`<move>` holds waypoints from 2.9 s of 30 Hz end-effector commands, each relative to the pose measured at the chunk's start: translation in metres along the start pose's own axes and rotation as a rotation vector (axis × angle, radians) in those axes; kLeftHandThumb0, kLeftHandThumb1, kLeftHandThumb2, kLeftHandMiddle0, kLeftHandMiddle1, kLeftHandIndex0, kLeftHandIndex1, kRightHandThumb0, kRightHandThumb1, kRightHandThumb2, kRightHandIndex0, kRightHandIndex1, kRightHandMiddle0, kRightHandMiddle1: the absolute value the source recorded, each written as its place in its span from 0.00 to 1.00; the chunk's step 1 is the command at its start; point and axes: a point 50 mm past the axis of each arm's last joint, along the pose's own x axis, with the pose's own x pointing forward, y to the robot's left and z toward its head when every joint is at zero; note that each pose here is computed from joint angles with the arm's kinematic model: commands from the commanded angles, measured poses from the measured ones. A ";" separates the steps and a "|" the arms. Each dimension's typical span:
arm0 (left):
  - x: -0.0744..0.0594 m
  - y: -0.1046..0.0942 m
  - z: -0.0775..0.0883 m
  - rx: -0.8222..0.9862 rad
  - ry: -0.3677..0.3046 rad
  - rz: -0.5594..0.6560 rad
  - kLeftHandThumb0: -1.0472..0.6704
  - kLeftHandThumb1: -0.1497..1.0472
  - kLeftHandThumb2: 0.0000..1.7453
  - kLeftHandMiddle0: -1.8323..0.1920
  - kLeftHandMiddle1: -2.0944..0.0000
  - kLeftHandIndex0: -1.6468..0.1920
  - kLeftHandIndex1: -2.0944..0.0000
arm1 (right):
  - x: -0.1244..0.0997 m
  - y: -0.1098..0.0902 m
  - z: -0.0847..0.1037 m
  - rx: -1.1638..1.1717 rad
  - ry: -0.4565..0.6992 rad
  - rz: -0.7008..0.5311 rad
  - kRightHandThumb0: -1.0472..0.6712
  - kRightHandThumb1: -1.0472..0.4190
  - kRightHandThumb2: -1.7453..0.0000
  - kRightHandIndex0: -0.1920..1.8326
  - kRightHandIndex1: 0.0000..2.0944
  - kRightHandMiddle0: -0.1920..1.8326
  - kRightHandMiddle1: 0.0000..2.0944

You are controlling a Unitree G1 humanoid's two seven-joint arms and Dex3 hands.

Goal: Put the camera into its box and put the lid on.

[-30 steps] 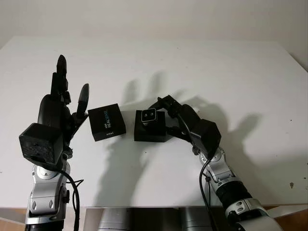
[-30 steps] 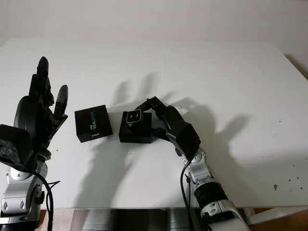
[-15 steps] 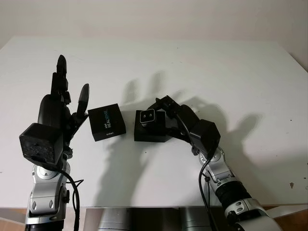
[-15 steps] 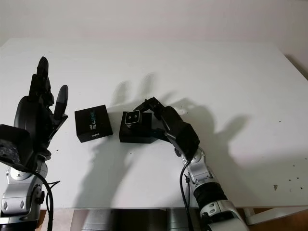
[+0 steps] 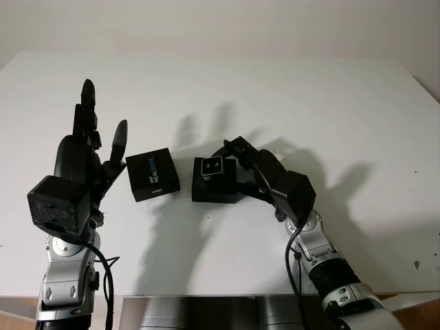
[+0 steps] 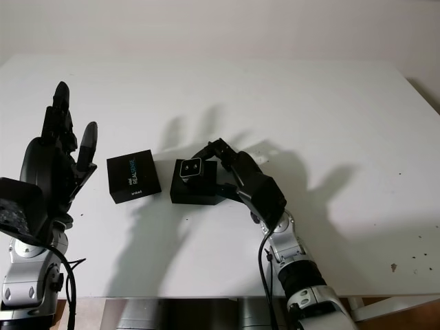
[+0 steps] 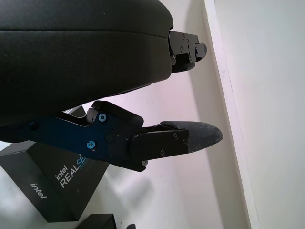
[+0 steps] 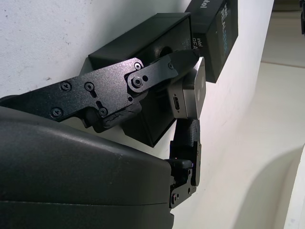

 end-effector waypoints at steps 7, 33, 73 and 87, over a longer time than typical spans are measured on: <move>-0.001 0.001 0.003 0.000 -0.019 -0.003 0.28 1.00 0.28 0.92 0.98 0.94 0.98 | -0.002 -0.005 -0.002 0.001 0.002 -0.007 0.34 0.02 0.97 0.18 0.03 0.21 0.75; -0.002 0.001 0.004 0.010 -0.018 0.010 0.27 1.00 0.27 0.92 0.97 0.93 0.97 | -0.004 0.003 -0.004 0.024 -0.014 0.061 0.33 0.03 0.97 0.18 0.03 0.21 0.77; -0.004 0.003 0.005 -0.002 -0.017 0.011 0.29 1.00 0.28 0.92 0.97 0.93 0.97 | -0.011 0.008 -0.004 -0.335 -0.090 0.080 0.29 0.03 0.97 0.14 0.02 0.12 0.59; -0.003 0.002 0.004 -0.006 -0.023 0.008 0.28 1.00 0.28 0.92 0.97 0.93 0.97 | -0.022 -0.009 0.015 -0.427 -0.160 0.065 0.21 0.05 0.97 0.00 0.00 0.10 0.09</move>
